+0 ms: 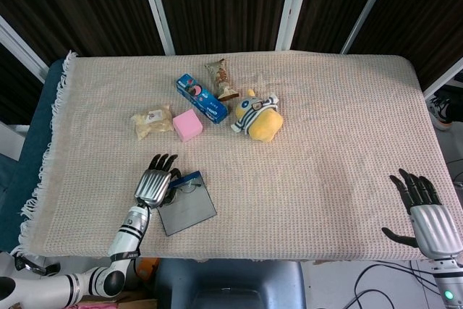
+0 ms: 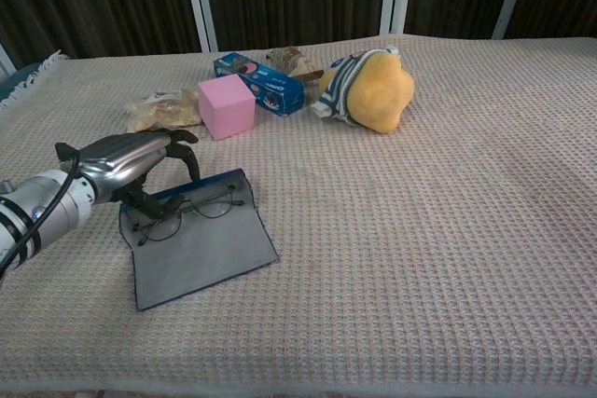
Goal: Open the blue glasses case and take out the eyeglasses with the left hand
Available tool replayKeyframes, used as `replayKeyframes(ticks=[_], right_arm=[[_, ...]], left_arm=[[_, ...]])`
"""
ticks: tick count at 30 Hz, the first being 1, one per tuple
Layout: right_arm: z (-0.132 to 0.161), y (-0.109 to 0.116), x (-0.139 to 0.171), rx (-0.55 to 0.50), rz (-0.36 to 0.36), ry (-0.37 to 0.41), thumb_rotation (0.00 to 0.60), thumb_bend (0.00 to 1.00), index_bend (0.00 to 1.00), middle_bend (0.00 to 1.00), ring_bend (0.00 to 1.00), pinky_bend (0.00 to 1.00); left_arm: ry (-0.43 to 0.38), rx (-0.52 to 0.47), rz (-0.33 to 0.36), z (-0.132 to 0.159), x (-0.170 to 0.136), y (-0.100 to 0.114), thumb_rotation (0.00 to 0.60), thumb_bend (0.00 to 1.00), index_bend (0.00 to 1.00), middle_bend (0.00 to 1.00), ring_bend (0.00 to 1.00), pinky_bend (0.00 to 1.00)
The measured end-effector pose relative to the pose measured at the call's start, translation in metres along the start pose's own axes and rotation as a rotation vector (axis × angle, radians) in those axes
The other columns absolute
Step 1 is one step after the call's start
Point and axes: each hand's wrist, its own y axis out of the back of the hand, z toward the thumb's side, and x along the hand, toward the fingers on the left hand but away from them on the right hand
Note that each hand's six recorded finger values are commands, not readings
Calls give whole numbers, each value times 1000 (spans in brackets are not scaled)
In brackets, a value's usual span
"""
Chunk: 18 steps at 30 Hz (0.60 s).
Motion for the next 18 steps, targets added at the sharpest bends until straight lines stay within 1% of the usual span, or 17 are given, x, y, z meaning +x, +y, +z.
replayKeyframes(ticks=[8,18], right_arm=[[0,0,-1,0,1,0,600,186,0,0,0,0],[1,-1,-1,2,2,0,600,187,0,0,0,0]], left_arm=[[-3,-4,2,0,-1,1,600,433,415,68,0,49],[-5,-17,10,0,0,3,600,433,452,71,0,48]])
